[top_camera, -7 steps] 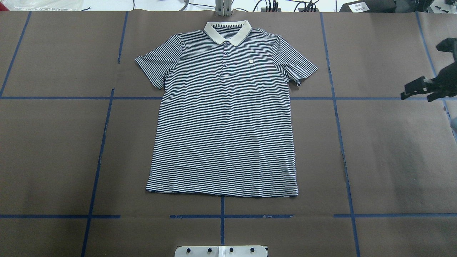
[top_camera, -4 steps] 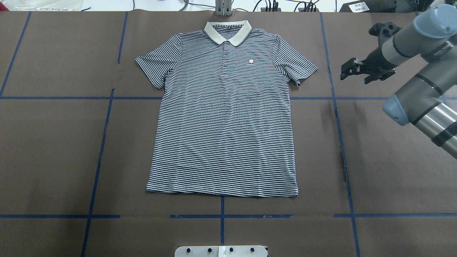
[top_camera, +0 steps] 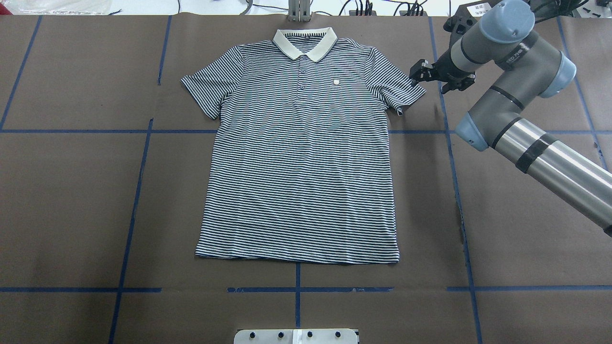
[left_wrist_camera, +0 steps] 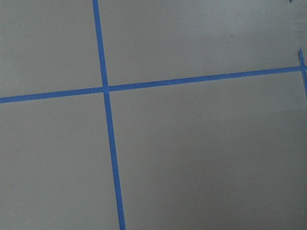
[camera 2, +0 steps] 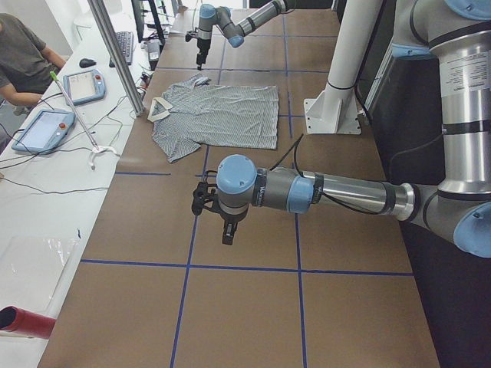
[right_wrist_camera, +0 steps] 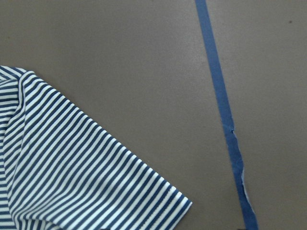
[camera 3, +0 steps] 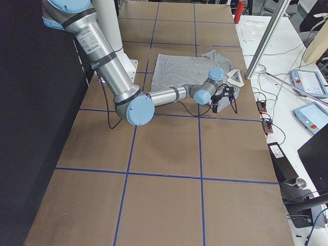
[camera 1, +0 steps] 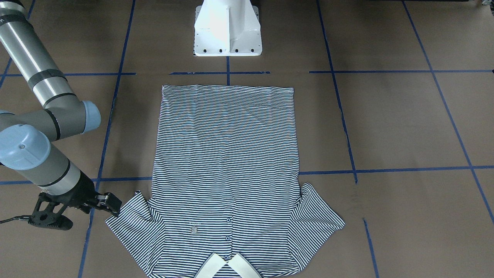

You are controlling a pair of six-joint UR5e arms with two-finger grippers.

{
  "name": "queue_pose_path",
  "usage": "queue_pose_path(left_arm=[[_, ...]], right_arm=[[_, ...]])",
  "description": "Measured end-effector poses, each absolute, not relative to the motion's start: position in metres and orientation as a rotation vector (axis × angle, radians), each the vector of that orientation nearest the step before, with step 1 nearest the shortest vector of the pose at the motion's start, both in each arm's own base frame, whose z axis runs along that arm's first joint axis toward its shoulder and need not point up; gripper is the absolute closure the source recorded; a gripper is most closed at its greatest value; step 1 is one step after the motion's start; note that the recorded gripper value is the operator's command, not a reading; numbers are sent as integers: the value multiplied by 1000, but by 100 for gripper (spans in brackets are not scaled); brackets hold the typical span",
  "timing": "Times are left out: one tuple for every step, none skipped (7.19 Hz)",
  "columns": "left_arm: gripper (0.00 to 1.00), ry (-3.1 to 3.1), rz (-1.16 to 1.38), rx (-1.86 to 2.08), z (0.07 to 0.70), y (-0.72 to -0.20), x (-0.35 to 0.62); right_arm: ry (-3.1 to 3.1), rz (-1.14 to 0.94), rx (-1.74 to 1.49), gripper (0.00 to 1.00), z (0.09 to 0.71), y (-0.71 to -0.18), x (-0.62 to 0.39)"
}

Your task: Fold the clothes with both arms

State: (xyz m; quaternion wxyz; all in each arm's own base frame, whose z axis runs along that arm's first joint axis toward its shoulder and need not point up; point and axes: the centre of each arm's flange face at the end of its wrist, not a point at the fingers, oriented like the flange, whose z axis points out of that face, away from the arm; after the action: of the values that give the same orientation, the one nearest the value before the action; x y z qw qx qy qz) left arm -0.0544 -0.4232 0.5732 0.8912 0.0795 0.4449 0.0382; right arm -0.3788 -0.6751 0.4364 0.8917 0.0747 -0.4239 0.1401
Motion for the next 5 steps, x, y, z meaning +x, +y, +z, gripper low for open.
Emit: queue_pose_path(left_arm=[[0, 924, 80, 164, 574, -423, -54], [0, 923, 81, 163, 575, -423, -54], [0, 923, 81, 162, 576, -423, -54], [0, 923, 81, 162, 576, -422, -54], [0, 923, 82, 162, 576, -422, -54]], right_arm=[[-863, 314, 165, 19, 438, -676, -392], [-849, 326, 170, 23, 441, -676, -399], [-838, 333, 171, 34, 445, -676, -402], [-831, 337, 173, 42, 448, -677, -403], [-828, 340, 173, 68, 449, -677, -403]])
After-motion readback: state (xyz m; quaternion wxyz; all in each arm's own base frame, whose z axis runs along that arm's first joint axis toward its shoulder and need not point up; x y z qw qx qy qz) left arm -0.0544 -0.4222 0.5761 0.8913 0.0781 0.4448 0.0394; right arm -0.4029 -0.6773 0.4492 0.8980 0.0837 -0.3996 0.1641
